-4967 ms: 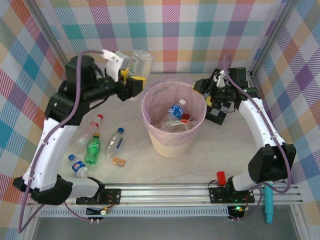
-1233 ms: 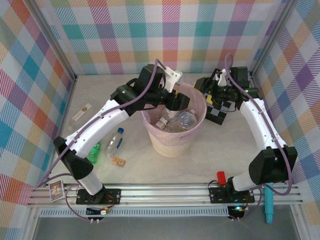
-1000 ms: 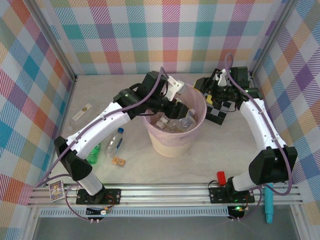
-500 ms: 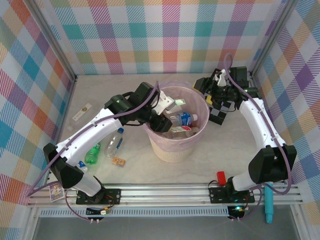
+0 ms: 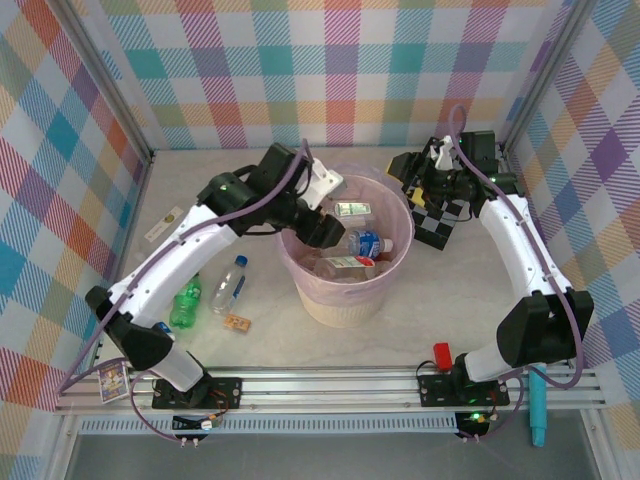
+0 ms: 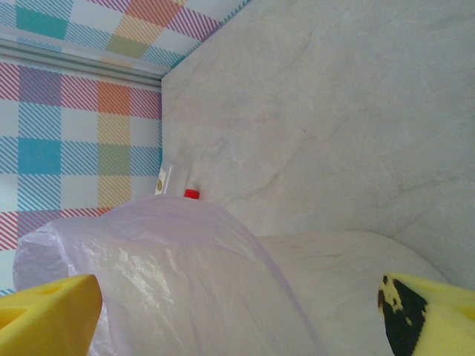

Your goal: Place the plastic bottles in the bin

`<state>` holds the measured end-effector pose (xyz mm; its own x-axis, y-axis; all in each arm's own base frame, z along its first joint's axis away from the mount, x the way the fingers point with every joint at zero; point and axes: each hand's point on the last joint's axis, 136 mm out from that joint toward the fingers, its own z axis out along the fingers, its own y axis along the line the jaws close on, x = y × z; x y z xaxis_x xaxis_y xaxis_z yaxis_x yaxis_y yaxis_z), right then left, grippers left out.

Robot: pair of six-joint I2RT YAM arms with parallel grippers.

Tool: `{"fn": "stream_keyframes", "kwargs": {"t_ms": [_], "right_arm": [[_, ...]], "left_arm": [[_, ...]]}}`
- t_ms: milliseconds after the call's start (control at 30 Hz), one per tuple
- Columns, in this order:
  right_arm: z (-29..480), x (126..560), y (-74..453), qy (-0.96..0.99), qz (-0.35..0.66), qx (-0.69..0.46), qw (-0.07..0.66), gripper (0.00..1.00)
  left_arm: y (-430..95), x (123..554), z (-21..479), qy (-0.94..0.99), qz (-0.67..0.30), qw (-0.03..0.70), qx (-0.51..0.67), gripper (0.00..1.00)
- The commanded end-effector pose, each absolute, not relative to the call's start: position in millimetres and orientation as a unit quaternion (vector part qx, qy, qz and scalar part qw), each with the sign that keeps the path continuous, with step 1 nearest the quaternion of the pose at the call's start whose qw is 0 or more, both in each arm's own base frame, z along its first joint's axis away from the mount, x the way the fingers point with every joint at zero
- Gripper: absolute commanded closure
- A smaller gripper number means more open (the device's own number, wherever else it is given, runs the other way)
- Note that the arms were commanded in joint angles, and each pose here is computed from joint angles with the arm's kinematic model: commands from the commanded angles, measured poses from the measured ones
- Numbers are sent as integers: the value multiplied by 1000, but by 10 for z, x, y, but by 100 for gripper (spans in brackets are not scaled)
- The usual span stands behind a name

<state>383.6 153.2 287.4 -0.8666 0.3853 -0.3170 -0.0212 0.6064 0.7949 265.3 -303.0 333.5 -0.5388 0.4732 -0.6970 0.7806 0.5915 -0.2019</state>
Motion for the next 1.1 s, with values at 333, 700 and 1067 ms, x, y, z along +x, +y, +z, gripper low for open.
{"fn": "stream_keyframes", "kwargs": {"t_ms": [333,700,1067], "right_arm": [[2905,3940,1577,862,439,86,238,5],[2863,3959,1563,865,434,92,235,4],[2876,3873,1523,871,420,92,239,4]], "left_arm": [[-1595,3119,3650,895,-205,376,125,28],[-1076,2878,1844,969,-121,216,6,13],[-752,2861,935,987,-14,159,-27,2]]}}
